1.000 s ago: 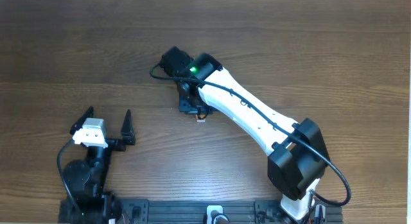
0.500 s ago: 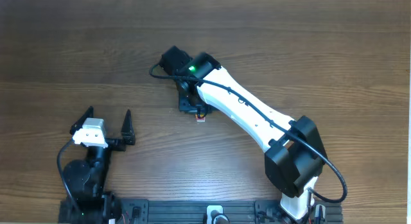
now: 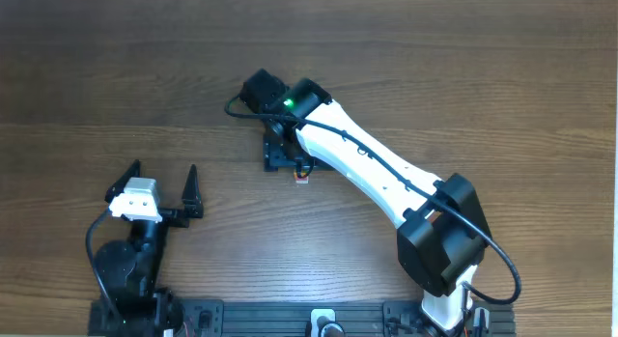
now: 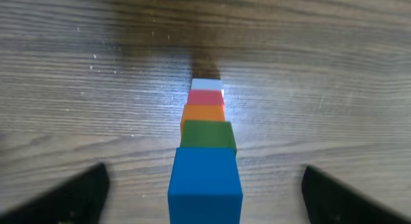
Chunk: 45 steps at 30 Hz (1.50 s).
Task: Stack Cubes
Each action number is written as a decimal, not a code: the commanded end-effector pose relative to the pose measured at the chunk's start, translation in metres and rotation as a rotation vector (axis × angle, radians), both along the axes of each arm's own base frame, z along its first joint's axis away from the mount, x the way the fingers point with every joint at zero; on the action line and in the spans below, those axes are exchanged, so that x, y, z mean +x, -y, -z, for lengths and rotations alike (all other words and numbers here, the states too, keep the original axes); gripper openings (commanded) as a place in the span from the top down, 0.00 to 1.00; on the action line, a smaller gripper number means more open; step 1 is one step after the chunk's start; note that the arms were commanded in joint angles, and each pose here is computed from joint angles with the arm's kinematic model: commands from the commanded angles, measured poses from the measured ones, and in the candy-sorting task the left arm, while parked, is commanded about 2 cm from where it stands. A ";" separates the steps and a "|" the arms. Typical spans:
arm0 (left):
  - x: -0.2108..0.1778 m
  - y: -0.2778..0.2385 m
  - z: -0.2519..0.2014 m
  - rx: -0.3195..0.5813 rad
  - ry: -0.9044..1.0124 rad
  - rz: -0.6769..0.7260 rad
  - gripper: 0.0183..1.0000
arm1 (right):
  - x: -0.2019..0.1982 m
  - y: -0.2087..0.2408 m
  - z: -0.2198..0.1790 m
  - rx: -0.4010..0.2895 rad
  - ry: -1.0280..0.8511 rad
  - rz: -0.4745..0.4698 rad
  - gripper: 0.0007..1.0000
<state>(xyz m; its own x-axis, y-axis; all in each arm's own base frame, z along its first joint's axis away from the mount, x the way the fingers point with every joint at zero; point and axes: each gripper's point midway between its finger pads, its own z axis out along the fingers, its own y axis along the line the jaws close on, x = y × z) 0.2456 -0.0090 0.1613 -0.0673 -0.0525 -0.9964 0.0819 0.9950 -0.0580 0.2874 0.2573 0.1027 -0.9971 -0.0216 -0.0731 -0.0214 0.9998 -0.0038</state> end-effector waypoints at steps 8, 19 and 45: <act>0.000 0.000 0.001 0.014 0.005 0.006 0.00 | 0.043 0.009 -0.007 0.053 0.086 -0.042 0.01; 0.000 0.000 0.001 0.014 0.005 0.007 0.00 | 0.116 0.144 -0.025 0.030 0.159 0.084 0.01; 0.000 0.000 0.001 0.014 0.005 0.007 0.00 | -0.007 0.261 -0.114 0.018 1.040 0.115 0.01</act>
<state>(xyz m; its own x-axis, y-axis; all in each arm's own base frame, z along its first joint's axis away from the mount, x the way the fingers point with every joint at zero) 0.2456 -0.0090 0.1614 -0.0669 -0.0525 -0.9964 0.0819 0.9950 -0.0579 0.2963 -0.0093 0.2219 -0.4903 0.0907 -0.8668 0.1186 0.9923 0.0368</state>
